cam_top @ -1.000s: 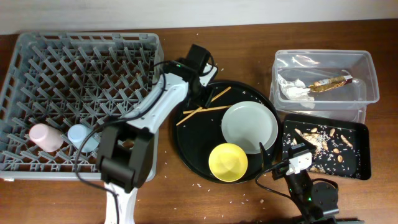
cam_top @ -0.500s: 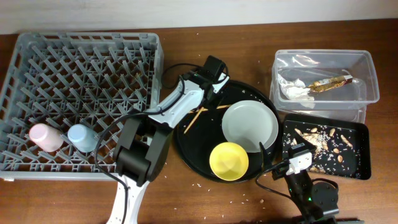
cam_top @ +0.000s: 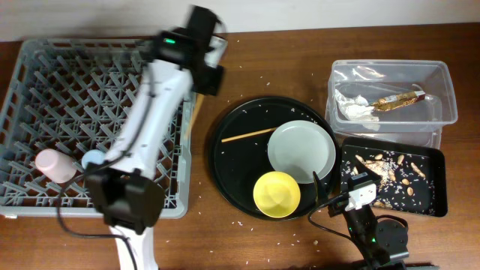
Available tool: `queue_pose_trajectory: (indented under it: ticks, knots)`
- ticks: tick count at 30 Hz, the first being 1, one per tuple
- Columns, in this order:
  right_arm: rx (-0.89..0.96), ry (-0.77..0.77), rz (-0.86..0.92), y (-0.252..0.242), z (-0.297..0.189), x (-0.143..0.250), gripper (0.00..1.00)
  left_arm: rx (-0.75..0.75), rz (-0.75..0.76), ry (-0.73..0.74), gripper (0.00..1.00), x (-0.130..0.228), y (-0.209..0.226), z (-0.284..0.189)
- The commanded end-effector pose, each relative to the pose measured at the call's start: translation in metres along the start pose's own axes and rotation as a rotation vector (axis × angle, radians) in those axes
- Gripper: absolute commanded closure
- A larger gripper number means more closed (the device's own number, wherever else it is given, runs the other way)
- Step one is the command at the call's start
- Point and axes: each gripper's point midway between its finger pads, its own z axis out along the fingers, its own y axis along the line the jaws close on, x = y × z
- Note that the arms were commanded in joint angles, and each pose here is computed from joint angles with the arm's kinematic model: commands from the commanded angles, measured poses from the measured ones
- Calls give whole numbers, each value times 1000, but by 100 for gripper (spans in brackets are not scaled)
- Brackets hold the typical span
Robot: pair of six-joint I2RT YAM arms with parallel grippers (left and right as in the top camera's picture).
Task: Sort waste into correct bins and load items into the dishwasher rack
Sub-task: 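Reach the left gripper to the wooden chopsticks and grasp them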
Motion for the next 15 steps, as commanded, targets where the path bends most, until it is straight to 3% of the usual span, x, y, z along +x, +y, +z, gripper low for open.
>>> queue_pose_trajectory:
  ticks: [1, 3, 8, 10, 13, 15]
  knots:
    - [2, 1, 8, -1, 0, 3, 2, -54, -201, 65, 100, 16, 51, 21]
    - [2, 1, 8, -1, 0, 3, 2, -63, -270, 88, 100, 24, 68, 40]
    - [2, 1, 8, -1, 0, 3, 2, -71, -271, 178, 99, 57, 69, 85]
    - [2, 1, 8, -1, 0, 3, 2, -79, -272, 188, 78, 61, 70, 88]
    - [2, 1, 8, -1, 0, 3, 2, -56, -273, 152, 76, 47, 68, 72]
    - [2, 1, 8, -1, 0, 3, 2, 72, -267, 109, 68, 27, 42, 43]
